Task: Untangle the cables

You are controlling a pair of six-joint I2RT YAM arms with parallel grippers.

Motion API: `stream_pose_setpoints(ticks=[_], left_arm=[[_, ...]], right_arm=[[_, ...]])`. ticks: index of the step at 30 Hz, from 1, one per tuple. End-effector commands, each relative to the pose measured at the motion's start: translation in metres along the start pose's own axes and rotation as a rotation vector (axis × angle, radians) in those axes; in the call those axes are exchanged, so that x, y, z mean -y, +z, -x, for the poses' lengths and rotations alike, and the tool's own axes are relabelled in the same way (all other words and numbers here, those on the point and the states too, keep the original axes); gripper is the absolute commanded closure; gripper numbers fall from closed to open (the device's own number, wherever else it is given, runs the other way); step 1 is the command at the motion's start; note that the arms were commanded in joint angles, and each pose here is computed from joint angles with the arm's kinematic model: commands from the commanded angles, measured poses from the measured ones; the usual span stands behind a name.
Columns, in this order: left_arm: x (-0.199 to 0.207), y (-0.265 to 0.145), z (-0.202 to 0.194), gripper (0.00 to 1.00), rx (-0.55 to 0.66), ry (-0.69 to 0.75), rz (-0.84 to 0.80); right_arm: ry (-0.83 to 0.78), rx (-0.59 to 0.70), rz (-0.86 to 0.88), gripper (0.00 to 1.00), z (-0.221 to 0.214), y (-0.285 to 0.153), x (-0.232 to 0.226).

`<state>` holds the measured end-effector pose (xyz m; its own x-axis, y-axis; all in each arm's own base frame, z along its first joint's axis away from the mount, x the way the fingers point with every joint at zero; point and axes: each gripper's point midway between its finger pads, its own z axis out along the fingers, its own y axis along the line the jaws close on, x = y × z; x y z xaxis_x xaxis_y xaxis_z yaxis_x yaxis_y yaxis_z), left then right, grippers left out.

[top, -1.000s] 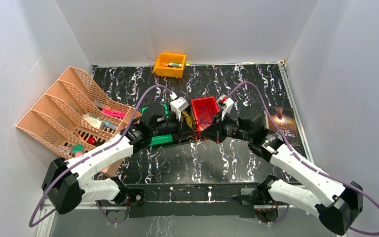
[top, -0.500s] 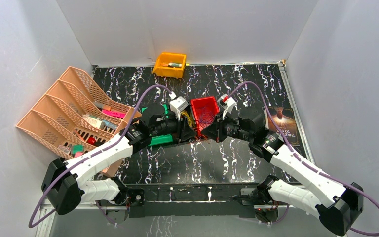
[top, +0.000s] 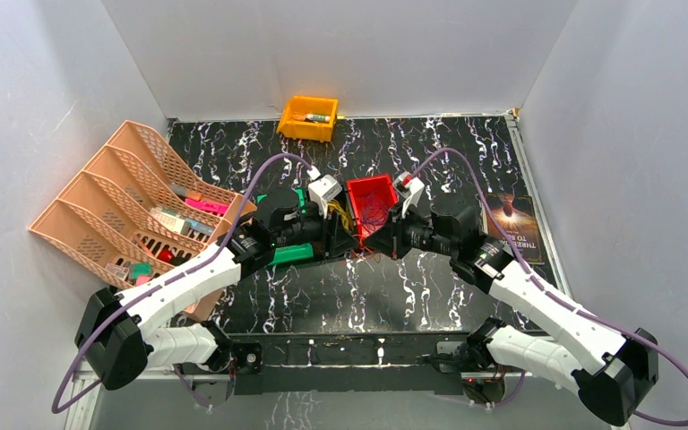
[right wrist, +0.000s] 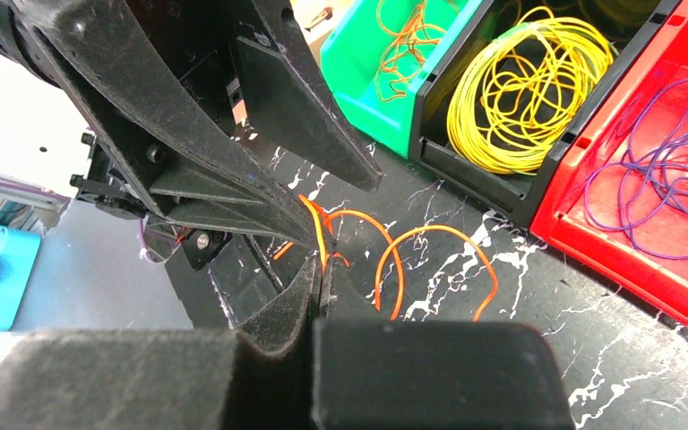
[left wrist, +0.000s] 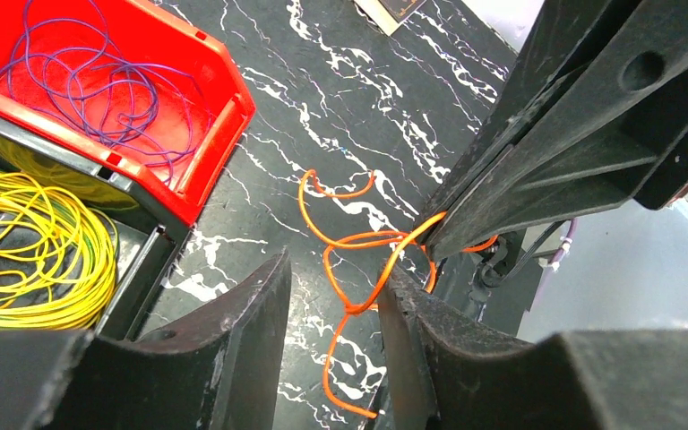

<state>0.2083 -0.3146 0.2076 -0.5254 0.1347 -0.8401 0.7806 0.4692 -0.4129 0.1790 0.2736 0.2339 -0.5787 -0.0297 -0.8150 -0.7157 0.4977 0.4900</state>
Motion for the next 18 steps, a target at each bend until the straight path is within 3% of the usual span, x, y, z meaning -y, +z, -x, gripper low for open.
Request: stream_pose_setpoints(ticks=[1,10,18], left_arm=[[0.0152,-0.0043,0.0278,0.62,0.076,0.051,-0.049],[0.0168,-0.0017,0.0232,0.73,0.058,0.051,-0.069],[0.0154,-0.0048,0.0237,0.97,0.067,0.047,-0.054]], right_arm=[[-0.020,0.034,0.076,1.00,0.0141,0.0017,-0.0153],[-0.013,0.043,0.086,1.00,0.0149,-0.0006,-0.0178],[-0.012,0.040,0.073,0.99,0.0139,0.0015,-0.0147]])
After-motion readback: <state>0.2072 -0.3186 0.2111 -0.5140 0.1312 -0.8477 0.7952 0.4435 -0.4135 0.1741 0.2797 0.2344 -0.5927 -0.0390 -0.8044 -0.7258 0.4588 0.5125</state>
